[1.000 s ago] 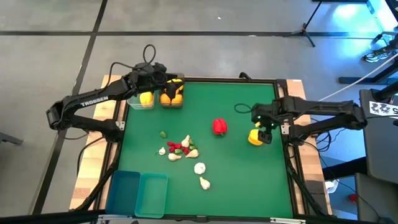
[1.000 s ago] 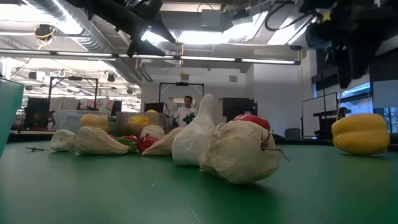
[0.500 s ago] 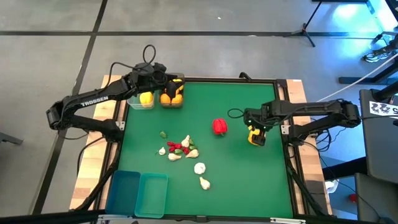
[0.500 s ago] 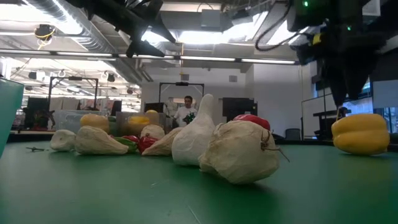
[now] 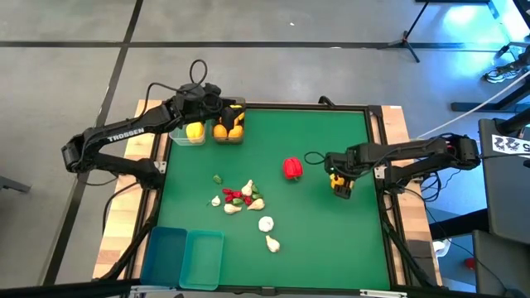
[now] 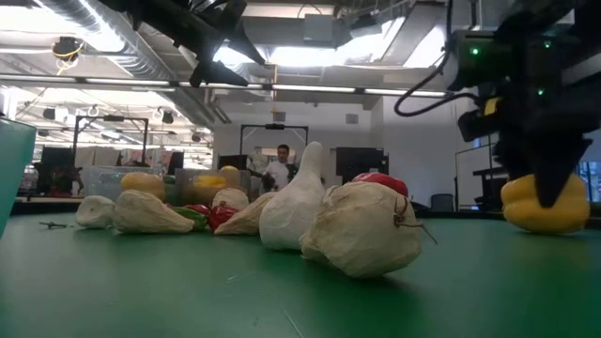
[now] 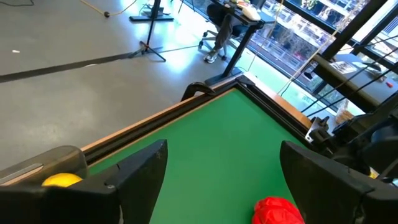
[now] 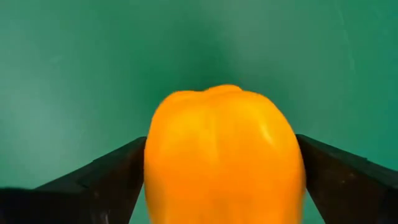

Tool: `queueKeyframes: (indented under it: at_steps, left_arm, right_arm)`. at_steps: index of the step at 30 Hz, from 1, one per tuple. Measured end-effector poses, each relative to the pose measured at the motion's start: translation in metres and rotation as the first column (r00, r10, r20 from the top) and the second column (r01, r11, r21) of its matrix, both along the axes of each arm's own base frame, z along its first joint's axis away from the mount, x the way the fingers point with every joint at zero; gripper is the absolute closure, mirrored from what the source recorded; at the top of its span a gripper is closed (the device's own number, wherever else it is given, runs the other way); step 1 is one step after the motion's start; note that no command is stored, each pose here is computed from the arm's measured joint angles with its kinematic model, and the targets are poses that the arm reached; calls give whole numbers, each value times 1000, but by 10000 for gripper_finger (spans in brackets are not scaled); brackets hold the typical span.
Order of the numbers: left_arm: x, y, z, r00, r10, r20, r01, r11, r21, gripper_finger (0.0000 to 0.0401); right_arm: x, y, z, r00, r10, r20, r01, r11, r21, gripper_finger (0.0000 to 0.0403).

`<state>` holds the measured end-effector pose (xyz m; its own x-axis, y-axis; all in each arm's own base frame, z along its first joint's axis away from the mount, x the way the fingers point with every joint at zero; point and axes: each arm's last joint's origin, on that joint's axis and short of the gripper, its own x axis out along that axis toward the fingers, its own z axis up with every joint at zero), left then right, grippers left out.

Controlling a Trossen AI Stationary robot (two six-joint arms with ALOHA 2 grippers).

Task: Sort produce into baskets
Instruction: Put the yellow bell pepper into the transparent bin

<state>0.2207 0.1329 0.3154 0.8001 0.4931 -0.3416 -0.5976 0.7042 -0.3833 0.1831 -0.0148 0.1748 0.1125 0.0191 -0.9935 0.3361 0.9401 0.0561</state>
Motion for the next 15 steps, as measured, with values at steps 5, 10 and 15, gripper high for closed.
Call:
queueKeyframes:
  at_steps: [5, 10, 15]
  left_arm:
    - [0, 0, 0, 1000, 1, -1, -1, 1000, 0, 97]
    - [0, 0, 0, 1000, 1, -1, -1, 1000, 0, 97]
    - [0, 0, 0, 1000, 1, -3, -1, 1000, -1, 97]
  right_arm:
    - [0, -1, -2, 999, -50, 10, 50, 998, -31, 41]
    - [0, -1, -2, 997, -75, 11, 76, 997, -17, 108]
    - [1, -1, -1, 994, -107, 16, 107, 994, -5, 119]
